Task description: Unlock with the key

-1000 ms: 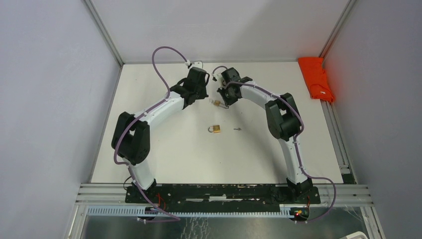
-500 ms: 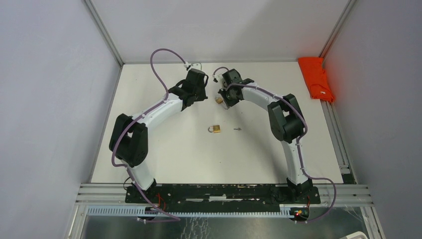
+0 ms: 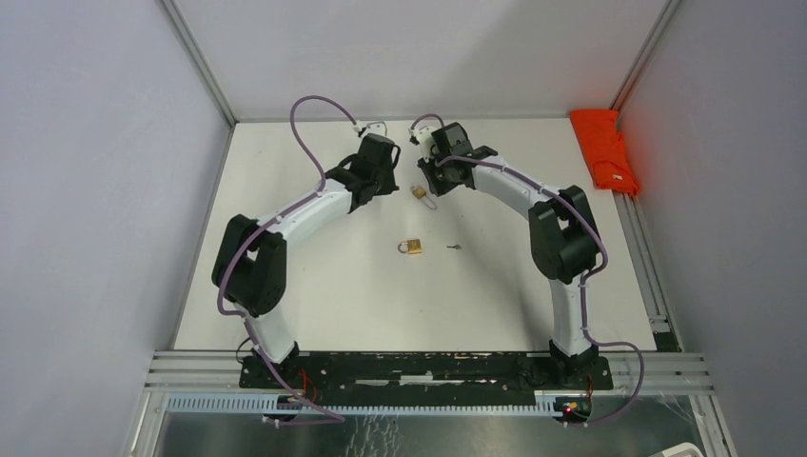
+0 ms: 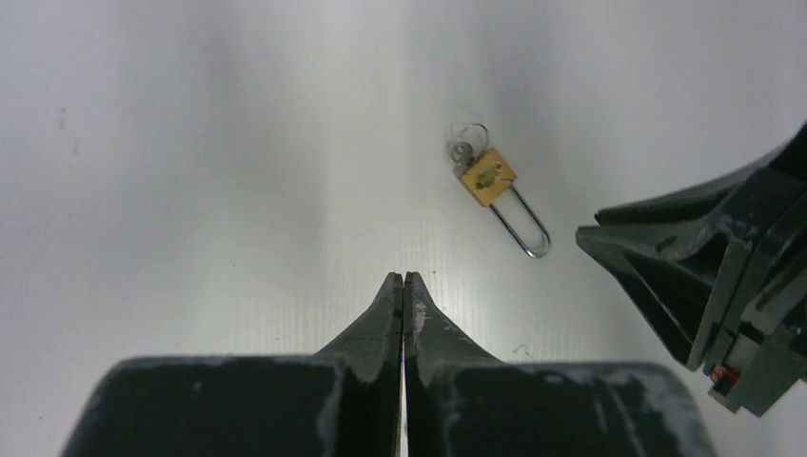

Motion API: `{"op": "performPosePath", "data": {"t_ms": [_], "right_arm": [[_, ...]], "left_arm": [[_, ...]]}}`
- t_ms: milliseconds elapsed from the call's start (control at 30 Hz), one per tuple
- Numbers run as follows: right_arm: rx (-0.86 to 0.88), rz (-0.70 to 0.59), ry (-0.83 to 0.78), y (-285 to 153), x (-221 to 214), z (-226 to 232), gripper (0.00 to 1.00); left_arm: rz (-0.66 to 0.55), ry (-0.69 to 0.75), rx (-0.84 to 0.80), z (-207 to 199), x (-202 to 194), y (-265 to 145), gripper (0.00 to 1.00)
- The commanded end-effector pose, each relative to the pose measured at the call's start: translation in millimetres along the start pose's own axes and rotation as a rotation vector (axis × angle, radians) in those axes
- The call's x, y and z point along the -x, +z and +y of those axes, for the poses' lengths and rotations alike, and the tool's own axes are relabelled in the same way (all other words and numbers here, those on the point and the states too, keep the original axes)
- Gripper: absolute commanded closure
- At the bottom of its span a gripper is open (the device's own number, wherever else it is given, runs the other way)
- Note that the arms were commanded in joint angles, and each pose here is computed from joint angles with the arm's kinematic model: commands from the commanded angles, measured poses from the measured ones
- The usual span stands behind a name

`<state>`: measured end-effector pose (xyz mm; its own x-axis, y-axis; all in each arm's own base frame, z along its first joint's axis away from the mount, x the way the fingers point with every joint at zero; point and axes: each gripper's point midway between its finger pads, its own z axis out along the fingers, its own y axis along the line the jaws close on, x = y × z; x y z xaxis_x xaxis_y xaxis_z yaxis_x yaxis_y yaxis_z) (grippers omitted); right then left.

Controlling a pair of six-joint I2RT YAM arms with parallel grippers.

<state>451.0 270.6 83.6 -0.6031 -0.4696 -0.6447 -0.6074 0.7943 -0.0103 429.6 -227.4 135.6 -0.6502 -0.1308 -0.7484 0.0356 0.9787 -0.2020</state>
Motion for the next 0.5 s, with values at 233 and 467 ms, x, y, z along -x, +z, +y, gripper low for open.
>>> {"op": "performPosePath", "data": {"t_ms": [233,467], "right_arm": [[-0.001,0.078,-0.135,31,-18,24,0.67],[-0.107,0.112,-0.188,41,-20,17,0.67]], "left_arm": [[-0.130,-0.105,0.155,38,35,-29,0.98],[-0.132,-0.108,0.147,39,35,-33,0.98]]}}
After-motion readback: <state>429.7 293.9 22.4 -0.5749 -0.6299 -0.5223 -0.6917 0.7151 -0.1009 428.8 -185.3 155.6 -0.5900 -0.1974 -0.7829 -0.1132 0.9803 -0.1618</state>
